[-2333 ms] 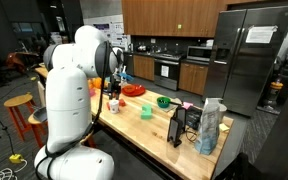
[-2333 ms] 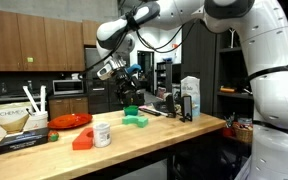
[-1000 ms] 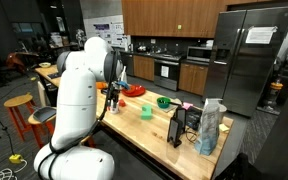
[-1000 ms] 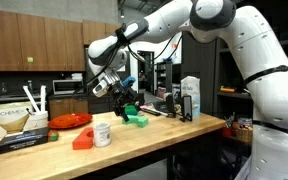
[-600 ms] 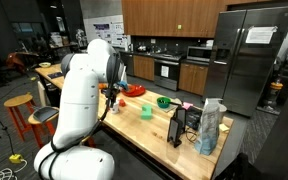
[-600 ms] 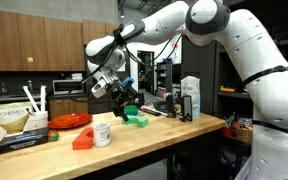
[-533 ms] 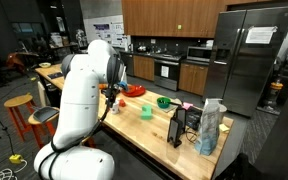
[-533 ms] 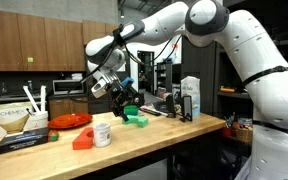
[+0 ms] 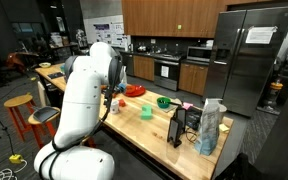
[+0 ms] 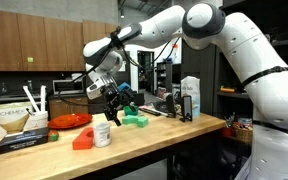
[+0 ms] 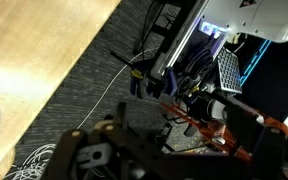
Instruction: Push the white tin to left
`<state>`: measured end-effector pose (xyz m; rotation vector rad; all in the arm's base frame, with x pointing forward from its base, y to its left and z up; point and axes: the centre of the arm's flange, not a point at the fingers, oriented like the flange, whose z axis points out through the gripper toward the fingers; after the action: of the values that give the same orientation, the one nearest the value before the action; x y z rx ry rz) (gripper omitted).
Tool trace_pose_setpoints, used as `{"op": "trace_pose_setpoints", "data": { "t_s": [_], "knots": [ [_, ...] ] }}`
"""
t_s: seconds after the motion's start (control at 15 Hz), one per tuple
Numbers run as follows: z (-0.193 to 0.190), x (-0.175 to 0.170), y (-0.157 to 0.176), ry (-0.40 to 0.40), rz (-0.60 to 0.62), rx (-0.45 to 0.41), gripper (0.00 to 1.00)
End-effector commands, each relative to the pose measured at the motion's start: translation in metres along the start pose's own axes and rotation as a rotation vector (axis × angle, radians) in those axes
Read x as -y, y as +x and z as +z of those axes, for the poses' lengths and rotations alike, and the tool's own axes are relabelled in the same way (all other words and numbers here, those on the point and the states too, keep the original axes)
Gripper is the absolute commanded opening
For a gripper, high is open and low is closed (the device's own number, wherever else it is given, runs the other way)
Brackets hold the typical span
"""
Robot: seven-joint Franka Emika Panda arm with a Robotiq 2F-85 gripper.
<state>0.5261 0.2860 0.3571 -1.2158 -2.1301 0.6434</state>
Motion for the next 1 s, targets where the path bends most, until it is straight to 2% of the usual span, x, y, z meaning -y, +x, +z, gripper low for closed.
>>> {"op": "trace_pose_setpoints", "data": {
  "t_s": [0.0,0.33,0.73,0.93],
  "knots": [
    [0.011,-0.004,0.004,-0.078,-0.099,-0.02,1.0],
    [0.026,-0.029,0.001,-0.248,-0.166,0.063,1.0],
    [0.025,-0.04,-0.004,-0.55,-0.266,0.202,1.0],
    [0.026,-0.044,-0.006,-0.653,-0.31,0.241,1.0]
  ]
}}
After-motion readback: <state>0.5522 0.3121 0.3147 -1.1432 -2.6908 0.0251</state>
